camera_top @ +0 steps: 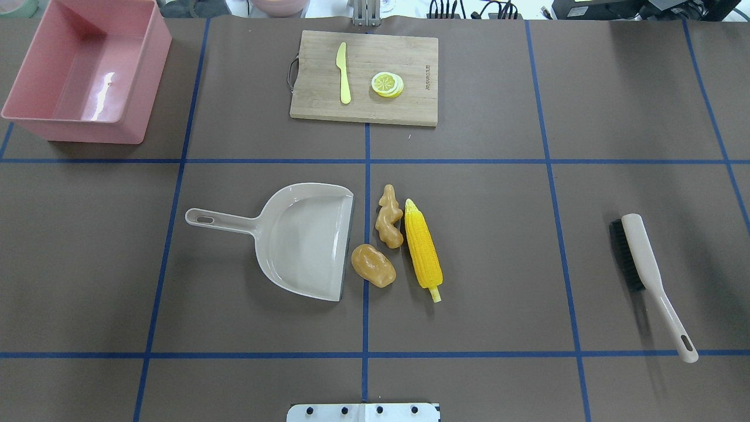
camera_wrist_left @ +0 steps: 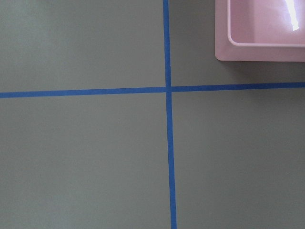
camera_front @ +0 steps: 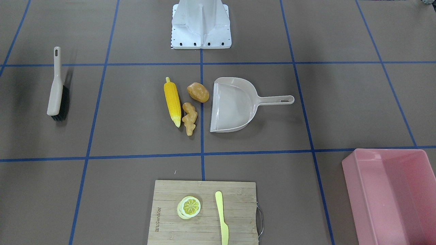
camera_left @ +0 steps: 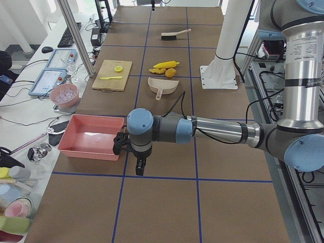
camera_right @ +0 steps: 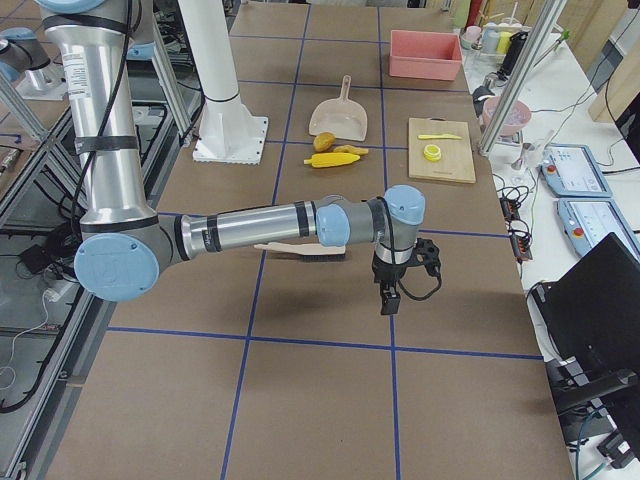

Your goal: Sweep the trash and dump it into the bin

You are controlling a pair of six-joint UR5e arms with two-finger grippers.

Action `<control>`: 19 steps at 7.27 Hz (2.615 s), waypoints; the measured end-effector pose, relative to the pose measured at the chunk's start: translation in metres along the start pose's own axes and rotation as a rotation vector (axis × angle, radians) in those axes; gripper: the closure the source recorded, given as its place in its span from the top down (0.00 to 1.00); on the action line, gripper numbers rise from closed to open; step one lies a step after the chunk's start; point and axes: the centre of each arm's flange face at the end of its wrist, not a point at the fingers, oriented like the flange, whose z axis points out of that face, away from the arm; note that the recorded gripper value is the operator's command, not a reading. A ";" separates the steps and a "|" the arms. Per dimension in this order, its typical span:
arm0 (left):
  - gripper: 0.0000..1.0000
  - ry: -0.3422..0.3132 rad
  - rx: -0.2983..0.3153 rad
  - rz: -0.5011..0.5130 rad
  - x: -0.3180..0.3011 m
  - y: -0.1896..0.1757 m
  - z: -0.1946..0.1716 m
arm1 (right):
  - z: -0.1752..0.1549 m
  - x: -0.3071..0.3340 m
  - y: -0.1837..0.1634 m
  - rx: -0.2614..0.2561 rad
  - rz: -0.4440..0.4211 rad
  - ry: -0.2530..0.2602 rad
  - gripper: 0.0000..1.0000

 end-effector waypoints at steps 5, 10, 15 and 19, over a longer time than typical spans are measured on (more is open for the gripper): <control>0.99 0.004 0.010 0.008 0.001 0.002 -0.001 | -0.008 -0.017 -0.008 0.024 -0.032 -0.012 1.00; 0.99 0.004 0.041 0.040 0.018 0.000 -0.016 | 0.000 -0.014 -0.003 0.003 -0.019 -0.043 1.00; 0.98 0.097 0.129 0.140 0.040 -0.009 -0.027 | -0.014 -0.023 -0.005 0.033 0.010 -0.040 1.00; 0.98 0.183 0.254 0.452 0.131 -0.048 -0.035 | -0.021 -0.069 0.015 0.031 0.083 -0.096 1.00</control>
